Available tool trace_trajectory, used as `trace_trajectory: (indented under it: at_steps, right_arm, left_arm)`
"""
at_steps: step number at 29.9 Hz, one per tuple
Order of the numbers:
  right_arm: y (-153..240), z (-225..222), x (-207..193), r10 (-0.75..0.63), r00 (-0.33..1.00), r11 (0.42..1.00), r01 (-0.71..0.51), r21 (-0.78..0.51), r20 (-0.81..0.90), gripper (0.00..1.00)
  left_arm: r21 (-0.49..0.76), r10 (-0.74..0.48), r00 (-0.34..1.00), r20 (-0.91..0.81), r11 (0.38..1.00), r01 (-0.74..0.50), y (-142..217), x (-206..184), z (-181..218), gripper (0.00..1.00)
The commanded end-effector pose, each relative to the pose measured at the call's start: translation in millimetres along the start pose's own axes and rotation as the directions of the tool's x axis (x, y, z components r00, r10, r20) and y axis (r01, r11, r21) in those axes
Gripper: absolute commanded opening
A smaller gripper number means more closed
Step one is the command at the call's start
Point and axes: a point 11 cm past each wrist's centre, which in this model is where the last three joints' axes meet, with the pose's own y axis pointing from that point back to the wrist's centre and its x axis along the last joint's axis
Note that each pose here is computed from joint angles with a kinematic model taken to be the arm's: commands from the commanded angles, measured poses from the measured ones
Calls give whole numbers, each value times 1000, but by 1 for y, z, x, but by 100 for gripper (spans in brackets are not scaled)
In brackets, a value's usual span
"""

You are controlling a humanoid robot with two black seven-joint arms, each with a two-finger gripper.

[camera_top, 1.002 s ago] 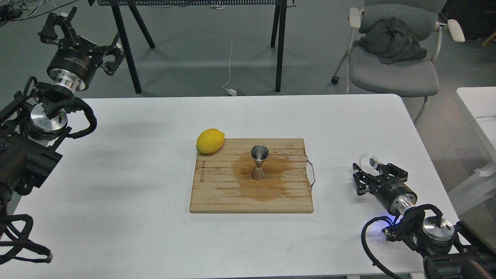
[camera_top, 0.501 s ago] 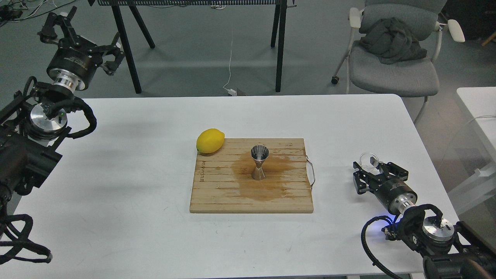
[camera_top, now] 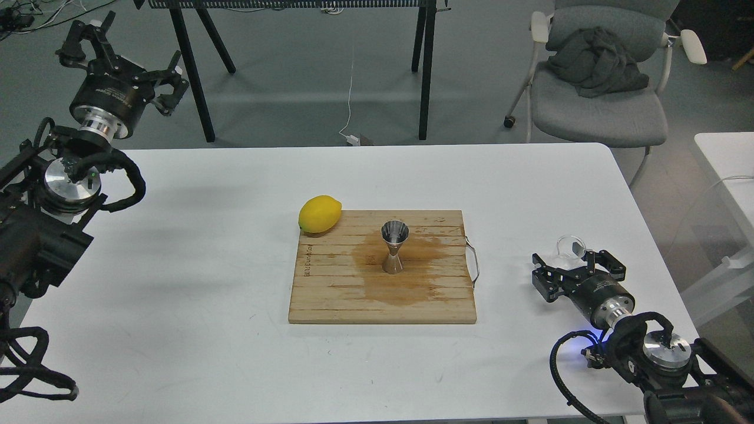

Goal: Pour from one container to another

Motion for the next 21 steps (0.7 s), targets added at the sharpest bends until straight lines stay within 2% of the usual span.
trace_trajectory:
  at_steps: [1,12,21]
  right_arm:
    - [0,0,0,-1,1000,1000,1,2,1,93]
    - [3,0,-2,-16,1000,1000,16,-1,1,95]
    - [29,-6,-46,-151,985,988,147,-55,-80,96]
  left_arm:
    - [1,-1,1000,-1,1000,1,0,0,-1,100]
    - [0,-3,1000,-3,1000,3,-1,-1,-1,100]
    - [-6,0,1000,8,1000,0,0,1,5,100]
